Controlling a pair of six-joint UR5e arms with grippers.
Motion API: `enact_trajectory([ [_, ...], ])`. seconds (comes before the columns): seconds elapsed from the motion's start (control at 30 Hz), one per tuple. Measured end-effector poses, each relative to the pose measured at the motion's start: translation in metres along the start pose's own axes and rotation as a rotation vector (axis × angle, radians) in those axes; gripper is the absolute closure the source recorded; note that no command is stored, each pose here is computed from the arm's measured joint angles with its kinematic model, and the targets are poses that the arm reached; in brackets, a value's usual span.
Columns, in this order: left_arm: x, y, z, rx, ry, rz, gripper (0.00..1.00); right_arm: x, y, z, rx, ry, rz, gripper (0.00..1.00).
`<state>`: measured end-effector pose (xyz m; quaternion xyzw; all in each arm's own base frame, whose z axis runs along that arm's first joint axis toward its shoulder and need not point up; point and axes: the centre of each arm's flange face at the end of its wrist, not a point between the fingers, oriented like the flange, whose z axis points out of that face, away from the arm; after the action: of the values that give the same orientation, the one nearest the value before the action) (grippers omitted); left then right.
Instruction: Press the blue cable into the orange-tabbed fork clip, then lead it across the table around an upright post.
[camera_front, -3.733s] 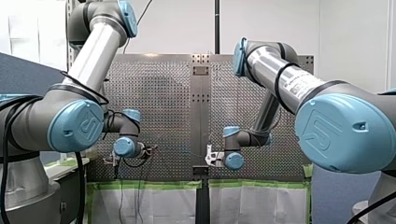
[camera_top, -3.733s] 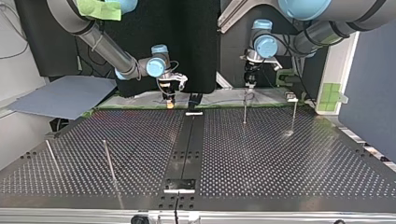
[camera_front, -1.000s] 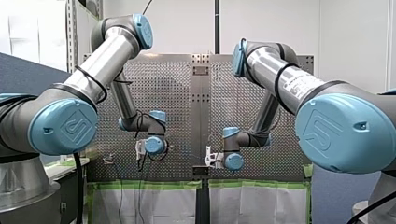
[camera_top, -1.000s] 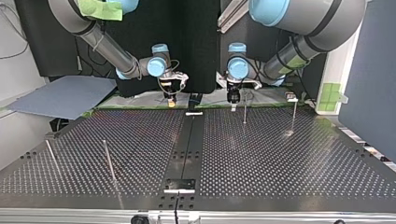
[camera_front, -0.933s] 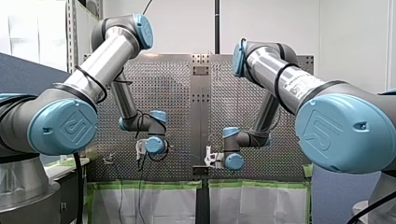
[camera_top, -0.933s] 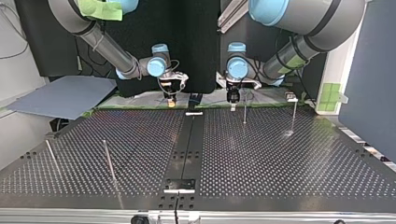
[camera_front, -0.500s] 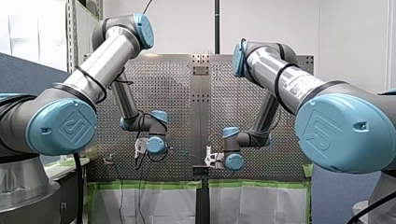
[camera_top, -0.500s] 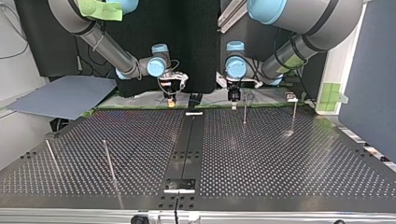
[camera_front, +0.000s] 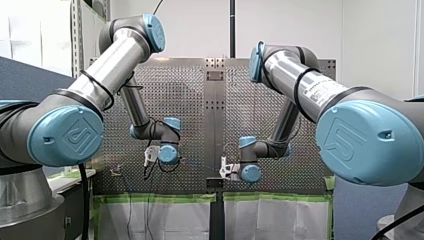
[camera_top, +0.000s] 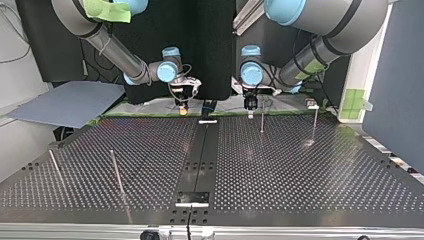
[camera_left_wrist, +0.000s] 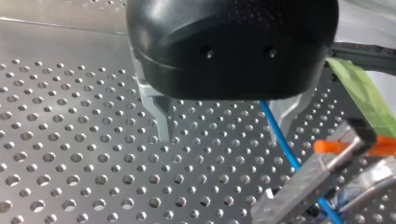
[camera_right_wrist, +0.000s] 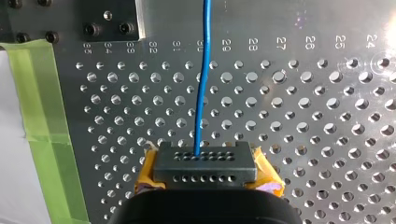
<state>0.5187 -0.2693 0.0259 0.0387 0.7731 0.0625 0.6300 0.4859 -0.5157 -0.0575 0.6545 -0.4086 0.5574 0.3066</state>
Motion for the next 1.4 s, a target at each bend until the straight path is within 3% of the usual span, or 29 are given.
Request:
enact_trajectory([
  [0.27, 0.001, 0.001, -0.001, -0.016, 0.009, 0.007, 0.00, 0.000, 0.000, 0.000, 0.000, -0.001, 0.000, 1.00],
  [0.33, 0.001, 0.002, -0.002, -0.029, 0.011, 0.015, 0.24, 0.000, 0.001, 0.000, -0.001, -0.001, 0.000, 1.00],
  [0.37, 0.001, 0.002, -0.002, -0.039, 0.013, 0.023, 0.24, 0.000, 0.001, 0.000, -0.001, -0.001, 0.000, 1.00],
  [0.4, 0.001, 0.003, -0.003, -0.047, 0.014, 0.029, 0.45, 0.000, 0.001, 0.000, -0.002, -0.001, 0.001, 1.00],
  [0.43, 0.001, 0.003, -0.003, -0.055, 0.015, 0.035, 0.59, 0.000, 0.001, 0.000, -0.002, -0.001, 0.001, 1.00],
  [0.47, 0.001, 0.003, -0.004, -0.063, 0.016, 0.040, 0.59, 0.000, 0.001, 0.000, -0.002, -0.001, 0.001, 1.00],
  [0.53, 0.001, 0.003, -0.005, -0.069, 0.016, 0.044, 0.91, 0.000, 0.001, 0.000, -0.002, -0.001, 0.001, 1.00],
  [0.57, 0.001, 0.002, -0.005, -0.070, 0.016, 0.045, 0.91, 0.000, 0.002, 0.000, -0.002, -0.001, 0.001, 1.00],
  [0.6, 0.001, 0.002, -0.005, -0.068, 0.016, 0.045, 1.00, 0.000, 0.002, 0.000, -0.002, -0.001, 0.001, 1.00],
  [0.87, 0.000, -0.005, -0.006, -0.016, 0.018, 0.020, 1.00, 0.000, 0.002, 0.001, -0.002, 0.000, 0.001, 1.00],
  [1.13, -0.003, -0.010, -0.005, 0.011, 0.030, 0.011, 1.00, -0.001, 0.002, 0.000, -0.001, -0.003, 0.001, 1.00],
  [1.4, -0.005, -0.021, -0.008, 0.082, 0.045, -0.019, 1.00, 0.003, 0.001, 0.003, 0.000, 0.002, 0.001, 1.00],
])
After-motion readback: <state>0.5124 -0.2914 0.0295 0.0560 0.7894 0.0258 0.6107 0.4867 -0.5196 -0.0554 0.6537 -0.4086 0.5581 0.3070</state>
